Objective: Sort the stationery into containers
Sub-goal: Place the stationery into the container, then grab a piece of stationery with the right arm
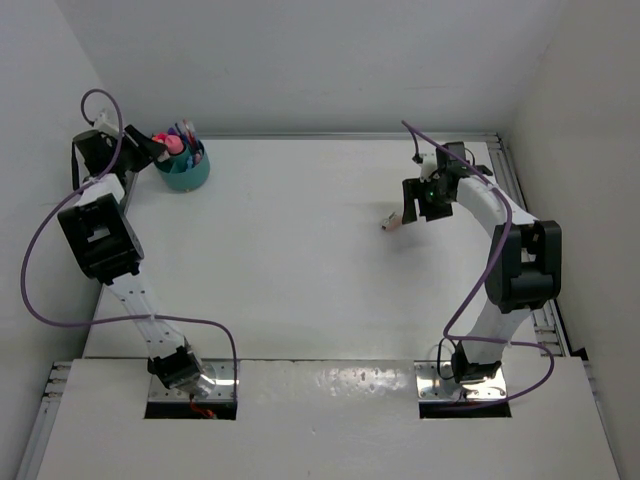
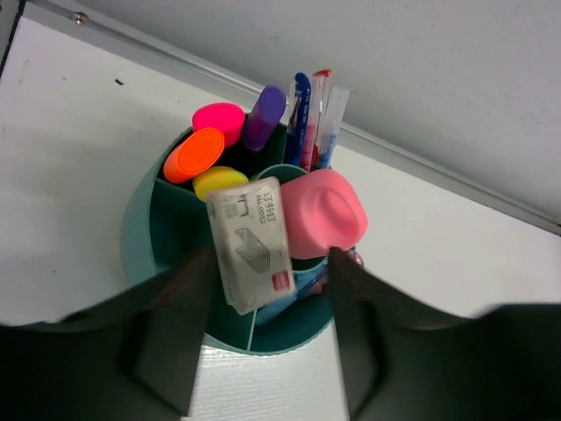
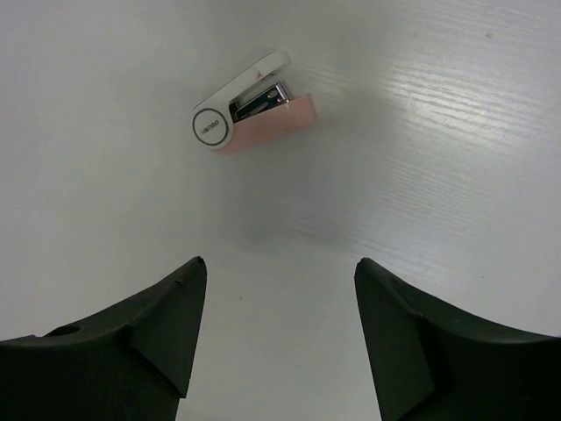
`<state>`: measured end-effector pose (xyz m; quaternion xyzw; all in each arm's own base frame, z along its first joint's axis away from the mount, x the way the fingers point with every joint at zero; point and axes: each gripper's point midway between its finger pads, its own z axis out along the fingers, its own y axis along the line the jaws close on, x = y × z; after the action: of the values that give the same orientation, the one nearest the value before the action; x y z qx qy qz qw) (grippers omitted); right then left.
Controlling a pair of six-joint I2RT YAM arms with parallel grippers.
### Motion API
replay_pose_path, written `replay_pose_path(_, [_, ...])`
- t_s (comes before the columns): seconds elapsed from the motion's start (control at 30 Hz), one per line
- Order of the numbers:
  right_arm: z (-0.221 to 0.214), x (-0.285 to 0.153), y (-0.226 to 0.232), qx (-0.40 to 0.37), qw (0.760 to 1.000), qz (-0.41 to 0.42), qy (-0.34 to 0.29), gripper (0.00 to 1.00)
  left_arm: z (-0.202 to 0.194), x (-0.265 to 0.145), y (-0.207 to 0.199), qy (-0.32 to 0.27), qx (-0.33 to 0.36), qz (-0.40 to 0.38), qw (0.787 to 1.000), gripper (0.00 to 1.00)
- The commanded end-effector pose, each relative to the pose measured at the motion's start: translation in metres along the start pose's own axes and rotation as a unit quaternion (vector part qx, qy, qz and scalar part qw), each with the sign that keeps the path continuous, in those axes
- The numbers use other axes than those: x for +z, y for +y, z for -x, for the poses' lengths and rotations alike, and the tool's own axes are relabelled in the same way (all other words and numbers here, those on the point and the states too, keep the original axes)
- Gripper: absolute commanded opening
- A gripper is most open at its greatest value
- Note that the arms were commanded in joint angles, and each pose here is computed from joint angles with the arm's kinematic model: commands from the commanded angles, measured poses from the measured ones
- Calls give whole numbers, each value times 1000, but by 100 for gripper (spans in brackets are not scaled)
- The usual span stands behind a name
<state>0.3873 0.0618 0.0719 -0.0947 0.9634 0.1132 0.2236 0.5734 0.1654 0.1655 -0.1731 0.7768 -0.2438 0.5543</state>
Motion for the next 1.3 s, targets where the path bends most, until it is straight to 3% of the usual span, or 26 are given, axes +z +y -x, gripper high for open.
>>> replay_pose_path(0.0, [23,-12,1,-9,999,-6,-32,68,24,1,-11,-26,24,-11,999,63])
replay_pose_path(0.2, [23,-11,1,-9,999,-5,-32,68,32,-1,-16,-31,32,-18,999,72])
replay_pose_path(0.43, [23,-11,2,-12,999,-6,-32,67,60,-14,-31,-62,59,-34,996,69])
replay_pose_path(0.5, [22,-11,-1,-14,999,-13,-31,66,84,-31,-54,-93,108,-58,988,66])
replay_pose_path(0.6, [22,-11,-4,-12,999,-25,-30,64,88,-39,-86,-80,181,-73,978,65])
replay_pose_path(0.63, [20,-11,-9,-7,999,-38,-26,64,95,-48,-103,-85,245,-76,963,64])
replay_pose_path(0.7, [16,-11,-15,12,998,-59,-18,63,73,-50,-119,-51,278,-75,956,64])
replay_pose_path(0.73, [11,-12,-16,51,996,-71,-11,63,76,-60,-136,-57,328,-79,940,64])
replay_pose_path(0.87, [-10,-6,-12,113,990,-89,10,69,29,-73,-162,-32,364,-86,927,67])
replay_pose_path(0.93, [-5,0,7,77,996,-51,6,74,22,-84,-178,-38,383,-103,917,69])
replay_pose_path(1.1, [25,17,28,-42,999,20,-10,73,-24,-95,-190,29,367,-168,915,70])
replay_pose_path(1.2, [43,27,18,-117,993,13,-28,70,-34,-102,-197,45,364,-187,911,70])
replay_pose_path(1.27, [57,31,14,-144,989,8,-43,62,-40,-104,-196,52,363,-188,911,69])
